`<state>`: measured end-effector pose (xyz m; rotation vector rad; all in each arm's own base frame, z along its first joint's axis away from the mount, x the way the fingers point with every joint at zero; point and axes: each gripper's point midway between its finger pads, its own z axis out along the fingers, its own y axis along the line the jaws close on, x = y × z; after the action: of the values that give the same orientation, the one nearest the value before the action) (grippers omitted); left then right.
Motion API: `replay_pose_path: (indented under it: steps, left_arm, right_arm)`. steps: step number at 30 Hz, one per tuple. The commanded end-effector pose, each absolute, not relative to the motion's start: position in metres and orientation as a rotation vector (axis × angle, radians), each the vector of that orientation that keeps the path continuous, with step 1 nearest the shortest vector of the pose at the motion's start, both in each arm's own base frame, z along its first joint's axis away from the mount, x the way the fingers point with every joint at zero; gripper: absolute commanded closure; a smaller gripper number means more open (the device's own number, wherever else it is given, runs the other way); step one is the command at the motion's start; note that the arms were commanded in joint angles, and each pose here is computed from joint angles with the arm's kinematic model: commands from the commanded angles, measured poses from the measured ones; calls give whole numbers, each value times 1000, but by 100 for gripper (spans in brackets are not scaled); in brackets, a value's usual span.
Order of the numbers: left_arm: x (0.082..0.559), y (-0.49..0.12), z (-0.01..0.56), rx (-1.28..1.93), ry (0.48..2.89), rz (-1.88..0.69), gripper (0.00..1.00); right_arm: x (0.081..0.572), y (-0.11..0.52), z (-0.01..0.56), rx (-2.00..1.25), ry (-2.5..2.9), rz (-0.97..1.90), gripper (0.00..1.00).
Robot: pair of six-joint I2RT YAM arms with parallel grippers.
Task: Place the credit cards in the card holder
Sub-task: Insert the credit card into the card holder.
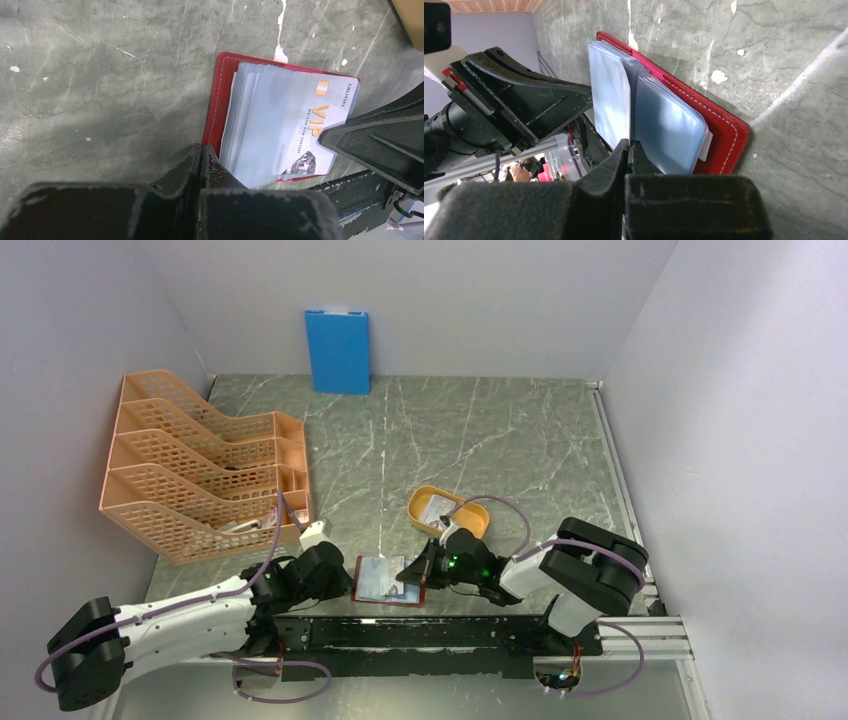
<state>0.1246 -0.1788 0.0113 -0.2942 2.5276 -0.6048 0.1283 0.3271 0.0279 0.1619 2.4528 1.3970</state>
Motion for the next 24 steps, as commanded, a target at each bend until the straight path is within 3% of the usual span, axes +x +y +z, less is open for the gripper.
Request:
replay_pose_path:
  steps: [1,24]
  left_arm:
    - [107,-157,-14,-268,2627,-481,95]
    - [104,-146,-15,-333,2628,-447,95]
  right_arm:
    - [121,328,18,109,2488,1371,100]
    - [114,328,14,165,2478,1406,100]
